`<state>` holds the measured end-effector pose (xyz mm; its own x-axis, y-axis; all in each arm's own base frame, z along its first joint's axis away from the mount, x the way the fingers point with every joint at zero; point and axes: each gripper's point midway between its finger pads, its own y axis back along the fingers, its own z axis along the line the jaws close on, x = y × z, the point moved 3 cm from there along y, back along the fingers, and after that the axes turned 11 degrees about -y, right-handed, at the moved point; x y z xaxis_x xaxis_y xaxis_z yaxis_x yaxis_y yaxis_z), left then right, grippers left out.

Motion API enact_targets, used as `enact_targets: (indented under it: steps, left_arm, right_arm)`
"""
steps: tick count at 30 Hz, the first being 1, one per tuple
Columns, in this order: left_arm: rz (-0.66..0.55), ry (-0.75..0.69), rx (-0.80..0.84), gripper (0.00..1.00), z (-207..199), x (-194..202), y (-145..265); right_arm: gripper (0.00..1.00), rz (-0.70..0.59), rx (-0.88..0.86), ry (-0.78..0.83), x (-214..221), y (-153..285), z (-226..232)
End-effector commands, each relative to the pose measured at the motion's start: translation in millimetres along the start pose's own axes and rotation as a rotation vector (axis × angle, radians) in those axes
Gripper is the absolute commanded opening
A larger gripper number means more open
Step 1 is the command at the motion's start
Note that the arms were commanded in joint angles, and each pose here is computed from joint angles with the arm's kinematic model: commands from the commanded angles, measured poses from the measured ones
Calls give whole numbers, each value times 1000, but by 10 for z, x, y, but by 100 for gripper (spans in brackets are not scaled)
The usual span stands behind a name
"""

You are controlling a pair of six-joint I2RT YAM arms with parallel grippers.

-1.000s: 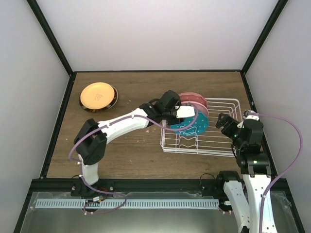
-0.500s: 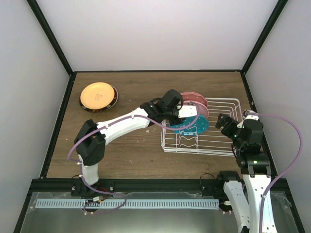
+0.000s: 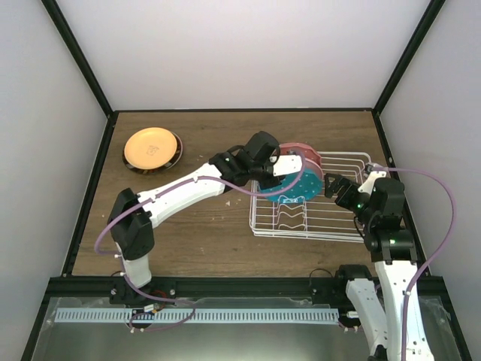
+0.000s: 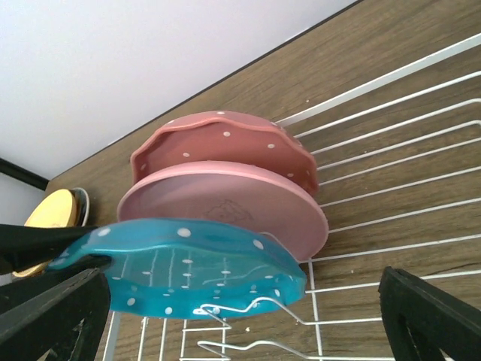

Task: Unload the plates from the dish rack

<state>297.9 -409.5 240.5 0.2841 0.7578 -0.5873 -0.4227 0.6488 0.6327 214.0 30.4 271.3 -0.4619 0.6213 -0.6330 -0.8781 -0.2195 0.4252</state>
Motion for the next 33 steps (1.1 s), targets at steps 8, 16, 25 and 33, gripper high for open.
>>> enact_targets:
  steps: [8,16,25,33]
  left_arm:
    - [-320,115,-187,4,697,-656,1115]
    - [-405,280,-271,4,1019,-343,1710]
    - [-435,976,-400,4,1881,1195,2199]
    - [-421,1442,-275,4,1722,2128,1536]
  right_arm:
    - [100,-27,-80,25,-40,55,143]
    - [100,-70,-69,21,-94,61,123]
    - [100,-45,-84,5,-44,-48,100]
    - [100,-37,-90,17,-89,-40,157]
